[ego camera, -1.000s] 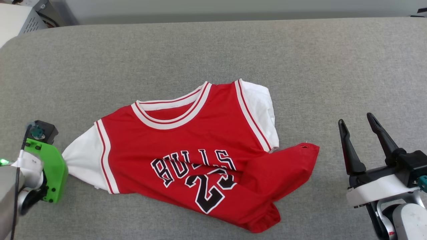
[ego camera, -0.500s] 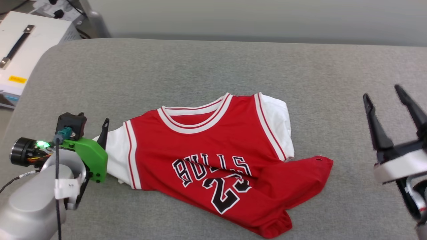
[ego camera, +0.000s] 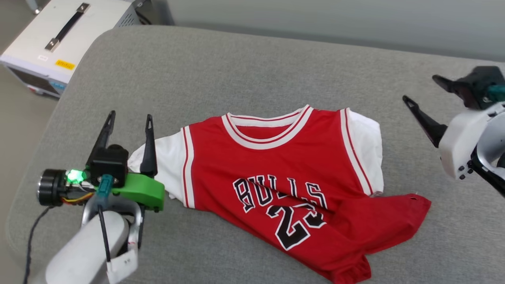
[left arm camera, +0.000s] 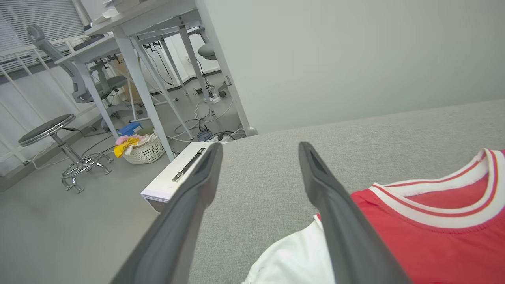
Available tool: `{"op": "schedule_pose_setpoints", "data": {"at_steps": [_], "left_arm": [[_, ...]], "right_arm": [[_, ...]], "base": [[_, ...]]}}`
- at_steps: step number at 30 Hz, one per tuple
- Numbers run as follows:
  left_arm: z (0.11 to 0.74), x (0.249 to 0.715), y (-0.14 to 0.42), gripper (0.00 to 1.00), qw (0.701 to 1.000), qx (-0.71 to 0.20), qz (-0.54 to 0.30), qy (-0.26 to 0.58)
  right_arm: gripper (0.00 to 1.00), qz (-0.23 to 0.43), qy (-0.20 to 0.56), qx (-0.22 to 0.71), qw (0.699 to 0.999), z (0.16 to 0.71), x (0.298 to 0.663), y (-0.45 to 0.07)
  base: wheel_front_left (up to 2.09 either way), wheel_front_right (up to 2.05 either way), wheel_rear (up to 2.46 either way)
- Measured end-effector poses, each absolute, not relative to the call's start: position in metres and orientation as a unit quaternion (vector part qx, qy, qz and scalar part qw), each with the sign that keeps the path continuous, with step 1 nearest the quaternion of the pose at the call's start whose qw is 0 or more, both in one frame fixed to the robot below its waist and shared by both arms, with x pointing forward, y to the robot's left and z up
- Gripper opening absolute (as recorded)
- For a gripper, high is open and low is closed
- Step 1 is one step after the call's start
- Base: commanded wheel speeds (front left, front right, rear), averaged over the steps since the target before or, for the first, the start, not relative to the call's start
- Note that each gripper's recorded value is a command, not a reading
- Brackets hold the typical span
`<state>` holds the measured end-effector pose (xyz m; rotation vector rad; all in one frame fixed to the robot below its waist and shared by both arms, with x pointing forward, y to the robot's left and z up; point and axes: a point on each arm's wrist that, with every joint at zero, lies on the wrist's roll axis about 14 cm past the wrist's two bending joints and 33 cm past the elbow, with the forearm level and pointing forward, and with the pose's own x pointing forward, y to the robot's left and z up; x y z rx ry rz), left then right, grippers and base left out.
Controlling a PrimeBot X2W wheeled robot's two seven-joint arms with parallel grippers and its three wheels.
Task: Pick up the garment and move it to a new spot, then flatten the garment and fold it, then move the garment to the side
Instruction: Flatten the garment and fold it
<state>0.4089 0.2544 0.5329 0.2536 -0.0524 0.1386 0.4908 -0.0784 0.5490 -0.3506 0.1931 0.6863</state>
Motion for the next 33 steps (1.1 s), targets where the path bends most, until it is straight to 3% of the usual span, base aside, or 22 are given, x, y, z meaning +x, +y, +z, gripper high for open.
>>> {"op": "schedule_pose_setpoints", "data": {"at_steps": [7, 16, 25, 26, 27, 33], "left_arm": [[0.526, 0.402, 0.253, 1.00, 0.989, 0.099, 0.108, -0.037], [0.505, 0.410, 0.244, 1.00, 0.990, 0.072, 0.118, -0.023], [0.478, 0.411, 0.264, 1.00, 0.986, 0.082, 0.147, 0.012], [0.477, 0.411, 0.267, 1.00, 0.985, 0.085, 0.150, 0.014], [0.476, 0.410, 0.269, 1.00, 0.984, 0.088, 0.153, 0.015], [0.477, 0.405, 0.271, 1.00, 0.984, 0.092, 0.152, 0.015]], "right_arm": [[1.00, 0.377, 0.266, -0.227, 0.858, 0.484, 0.498, -0.065], [1.00, 0.403, 0.345, -0.280, 0.800, 0.426, 0.524, -0.040], [1.00, 0.441, 0.410, -0.296, 0.741, 0.348, 0.527, -0.019], [0.38, 0.444, 0.407, -0.293, 0.742, 0.348, 0.529, -0.017], [0.00, 0.446, 0.403, -0.290, 0.744, 0.349, 0.531, -0.016], [0.00, 0.466, 0.348, -0.265, 0.769, 0.364, 0.530, -0.007]], "base": [[0.00, 0.00, 0.00], [0.00, 0.00, 0.00], [0.00, 0.00, 0.00], [0.00, 0.00, 0.00], [0.00, 0.00, 0.00], [0.00, 0.00, 0.00]]}}
